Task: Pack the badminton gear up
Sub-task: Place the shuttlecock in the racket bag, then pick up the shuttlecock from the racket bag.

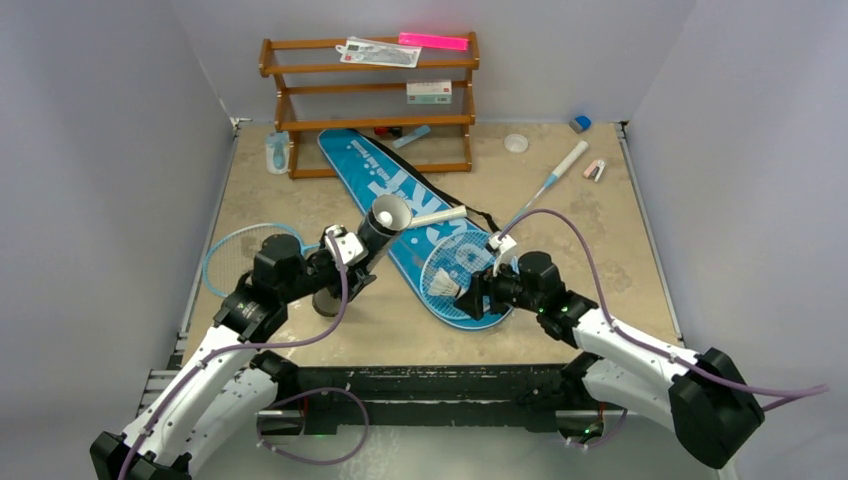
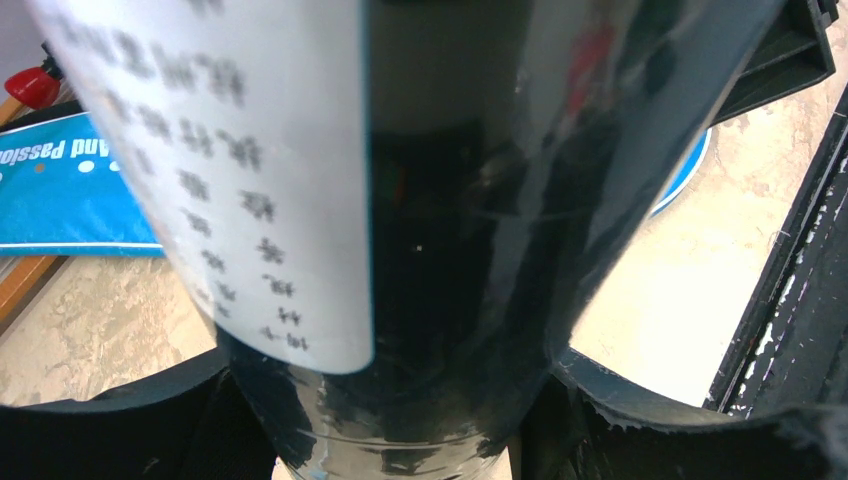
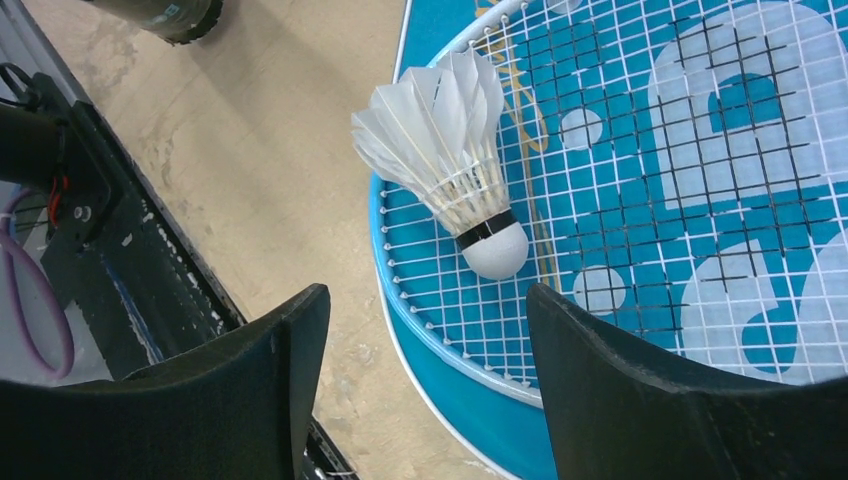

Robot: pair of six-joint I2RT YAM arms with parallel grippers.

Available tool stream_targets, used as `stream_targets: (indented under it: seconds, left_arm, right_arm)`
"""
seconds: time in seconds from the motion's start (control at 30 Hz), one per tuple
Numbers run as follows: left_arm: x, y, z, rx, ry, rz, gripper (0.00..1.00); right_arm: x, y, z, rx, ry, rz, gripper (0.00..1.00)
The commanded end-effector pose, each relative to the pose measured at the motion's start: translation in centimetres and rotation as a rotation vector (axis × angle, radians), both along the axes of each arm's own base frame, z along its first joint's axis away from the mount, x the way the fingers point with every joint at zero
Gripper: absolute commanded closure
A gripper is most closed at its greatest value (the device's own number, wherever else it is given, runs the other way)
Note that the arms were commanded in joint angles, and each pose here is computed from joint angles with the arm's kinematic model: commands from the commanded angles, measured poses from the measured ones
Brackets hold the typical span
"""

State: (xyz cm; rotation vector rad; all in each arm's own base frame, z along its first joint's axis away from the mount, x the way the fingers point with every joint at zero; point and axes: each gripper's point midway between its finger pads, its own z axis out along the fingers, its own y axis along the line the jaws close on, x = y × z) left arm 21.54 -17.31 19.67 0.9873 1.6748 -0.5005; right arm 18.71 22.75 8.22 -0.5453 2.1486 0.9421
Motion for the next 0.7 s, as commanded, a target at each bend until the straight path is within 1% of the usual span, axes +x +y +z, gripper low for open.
stream_targets:
  seconds: [0.0,0.1,0.27,0.33,0.4,0.5,0.67]
  left_arm:
    - [0.6,-0.2,3.8,-0.05,-0.104,-0.002,0.66]
    - [0.6,-0.1,3.8,-0.05,-0.109,0.003,0.66]
    - [0.6,-0.2,3.6,-0.048,-0.105,0.0,0.66]
    - [0.6,-0.2,3.6,-0.048,-0.102,0.0,0.66]
    - [0.7,-0.1,3.6,-0.046,-0.103,0.002,0.66]
    - [0.7,0.0,3.7,-0.047,-0.106,0.007,0.65]
    - [0.7,0.1,3.8,-0.047,-0.115,0.012,0.65]
  right_arm:
    - [1.4,0.6,1.1,-0.008,-0.112,-0.017,0.27]
    - [2.1,0.6,0.6,-0.022,-0.138,-0.05,0.33]
    - [2.5,1.1,0.6,-0.008,-0.211,-0.046,0.35]
    - [2.7,1.1,0.4,-0.026,-0.226,-0.053,0.37]
    - [3.0,1.1,0.2,-0.038,-0.229,-0.057,0.38]
    - [3.0,1.4,-0.4,-0.056,-0.227,-0.047,0.44]
    - [2.6,1.7,-0.9,-0.056,-0.215,-0.029,0.44]
